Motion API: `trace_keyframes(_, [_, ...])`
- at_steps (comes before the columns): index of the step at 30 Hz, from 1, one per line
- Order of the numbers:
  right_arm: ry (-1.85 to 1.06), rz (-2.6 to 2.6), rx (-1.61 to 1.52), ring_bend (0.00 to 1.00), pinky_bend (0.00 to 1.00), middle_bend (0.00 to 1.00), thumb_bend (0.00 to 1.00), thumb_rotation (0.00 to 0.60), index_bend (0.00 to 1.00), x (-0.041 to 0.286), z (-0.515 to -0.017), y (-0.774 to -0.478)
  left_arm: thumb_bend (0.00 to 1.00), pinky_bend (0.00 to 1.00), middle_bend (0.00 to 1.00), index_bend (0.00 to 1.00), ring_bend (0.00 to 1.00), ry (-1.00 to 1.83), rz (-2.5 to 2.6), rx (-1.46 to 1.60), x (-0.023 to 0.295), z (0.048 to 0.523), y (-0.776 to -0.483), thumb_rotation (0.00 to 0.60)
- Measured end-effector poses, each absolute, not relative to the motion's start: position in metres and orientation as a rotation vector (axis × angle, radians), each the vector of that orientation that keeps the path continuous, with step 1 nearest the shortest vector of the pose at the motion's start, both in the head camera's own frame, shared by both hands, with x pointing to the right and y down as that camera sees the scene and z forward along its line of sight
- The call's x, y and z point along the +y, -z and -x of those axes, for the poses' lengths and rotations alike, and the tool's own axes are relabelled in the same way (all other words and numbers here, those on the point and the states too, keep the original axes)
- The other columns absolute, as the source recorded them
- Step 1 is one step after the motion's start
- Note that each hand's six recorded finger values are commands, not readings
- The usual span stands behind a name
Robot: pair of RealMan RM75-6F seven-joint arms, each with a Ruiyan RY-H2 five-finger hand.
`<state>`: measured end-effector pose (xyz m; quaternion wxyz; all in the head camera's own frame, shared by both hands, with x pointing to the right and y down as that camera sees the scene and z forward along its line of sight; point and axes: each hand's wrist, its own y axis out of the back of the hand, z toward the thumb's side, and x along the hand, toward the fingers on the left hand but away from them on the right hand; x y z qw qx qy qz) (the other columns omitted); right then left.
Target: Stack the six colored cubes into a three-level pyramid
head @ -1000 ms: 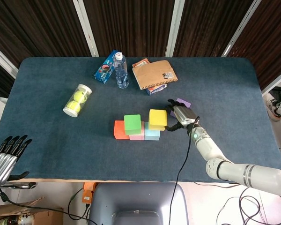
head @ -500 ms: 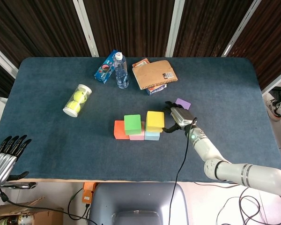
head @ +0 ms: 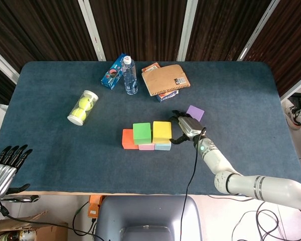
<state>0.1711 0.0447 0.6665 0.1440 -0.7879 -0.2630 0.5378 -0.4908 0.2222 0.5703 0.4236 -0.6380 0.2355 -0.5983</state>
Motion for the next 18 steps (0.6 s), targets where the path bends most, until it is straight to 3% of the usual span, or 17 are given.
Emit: trace_keyframes(18, [-1.541, 2.286, -0.750, 0.01, 0.00, 0.03, 0.28, 0.600, 0.48, 0.0466, -0.1631, -0.6681, 0.06, 0.07, 0.02, 0.08, 0.00, 1.499, 1.595, 0.595, 0.2229, 0.4928, -0.5696, 0.508])
